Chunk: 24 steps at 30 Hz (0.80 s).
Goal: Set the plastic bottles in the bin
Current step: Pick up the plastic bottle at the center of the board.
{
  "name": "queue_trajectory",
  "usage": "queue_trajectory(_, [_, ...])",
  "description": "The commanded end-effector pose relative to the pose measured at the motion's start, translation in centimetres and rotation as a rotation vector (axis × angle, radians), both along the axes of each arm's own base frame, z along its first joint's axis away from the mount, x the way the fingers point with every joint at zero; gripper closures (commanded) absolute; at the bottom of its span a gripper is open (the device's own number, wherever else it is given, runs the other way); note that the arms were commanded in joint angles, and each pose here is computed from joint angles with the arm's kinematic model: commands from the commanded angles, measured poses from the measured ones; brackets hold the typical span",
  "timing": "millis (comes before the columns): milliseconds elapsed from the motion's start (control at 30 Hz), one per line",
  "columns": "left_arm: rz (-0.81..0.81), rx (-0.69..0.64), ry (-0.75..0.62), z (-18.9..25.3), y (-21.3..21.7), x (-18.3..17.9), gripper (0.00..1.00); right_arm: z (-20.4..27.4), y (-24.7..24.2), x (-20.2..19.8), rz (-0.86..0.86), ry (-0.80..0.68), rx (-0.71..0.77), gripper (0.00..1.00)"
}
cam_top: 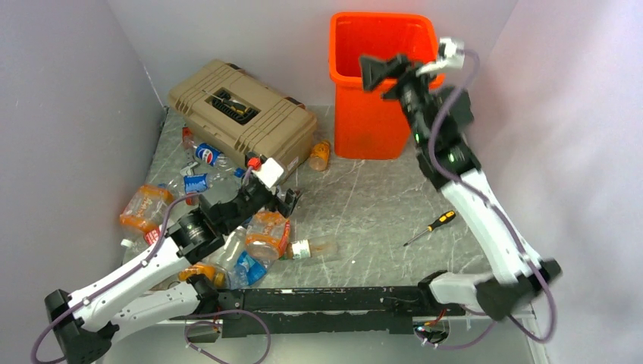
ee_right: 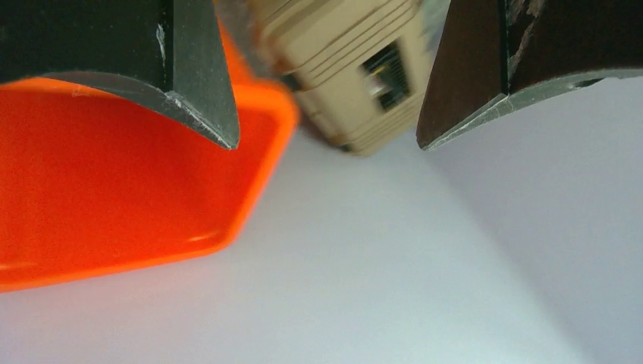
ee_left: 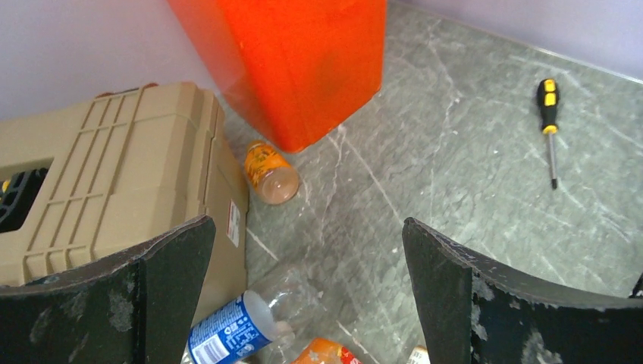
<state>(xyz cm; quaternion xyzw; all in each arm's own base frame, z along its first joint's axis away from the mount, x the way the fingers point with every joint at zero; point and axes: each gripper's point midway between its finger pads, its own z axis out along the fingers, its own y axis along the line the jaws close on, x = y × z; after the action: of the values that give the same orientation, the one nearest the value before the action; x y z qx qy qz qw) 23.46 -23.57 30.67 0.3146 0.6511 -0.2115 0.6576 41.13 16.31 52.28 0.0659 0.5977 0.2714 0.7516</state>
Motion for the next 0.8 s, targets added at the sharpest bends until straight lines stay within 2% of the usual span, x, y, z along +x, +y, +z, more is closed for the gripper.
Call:
queue_trajectory(0, [0.083,-0.006,0.018,1.5,0.6,1.1,0.01,-1.3,1.7,-7.4,0.118,-0.114,0.065,0.10])
queue_trajectory(100, [0.169,0.011,0.056,0.9,1.4,2.3,0.01,-8.0,1.6,-9.8,0.150,0.007,0.098,0.11])
queue_trajectory(133, [0.217,0.007,0.068,0.9,1.9,2.8,0.01,-11.9,1.9,-10.1,0.166,0.078,0.090,0.11])
queue_trajectory(267, [0.410,0.034,0.101,0.3,4.3,4.4,0.01,-21.6,3.0,-12.5,0.271,0.262,0.033,0.11])
queue_trajectory(367, [0.455,0.020,0.155,-0.5,4.2,4.7,0.00,-27.5,4.0,-14.6,0.373,0.370,0.039,0.12])
queue_trajectory(467, [0.382,0.052,0.239,-1.4,2.4,3.9,0.01,-31.5,4.8,-16.7,0.460,0.433,0.063,0.12])
queue_trajectory(567, [0.362,0.150,0.384,-3.7,2.4,2.4,0.01,-34.6,3.9,-17.8,0.444,0.496,0.056,0.12])
queue_trajectory(767, [0.362,0.288,0.657,-8.5,4.0,-1.0,0.01,-35.5,2.5,-19.0,0.411,0.497,0.024,0.11])
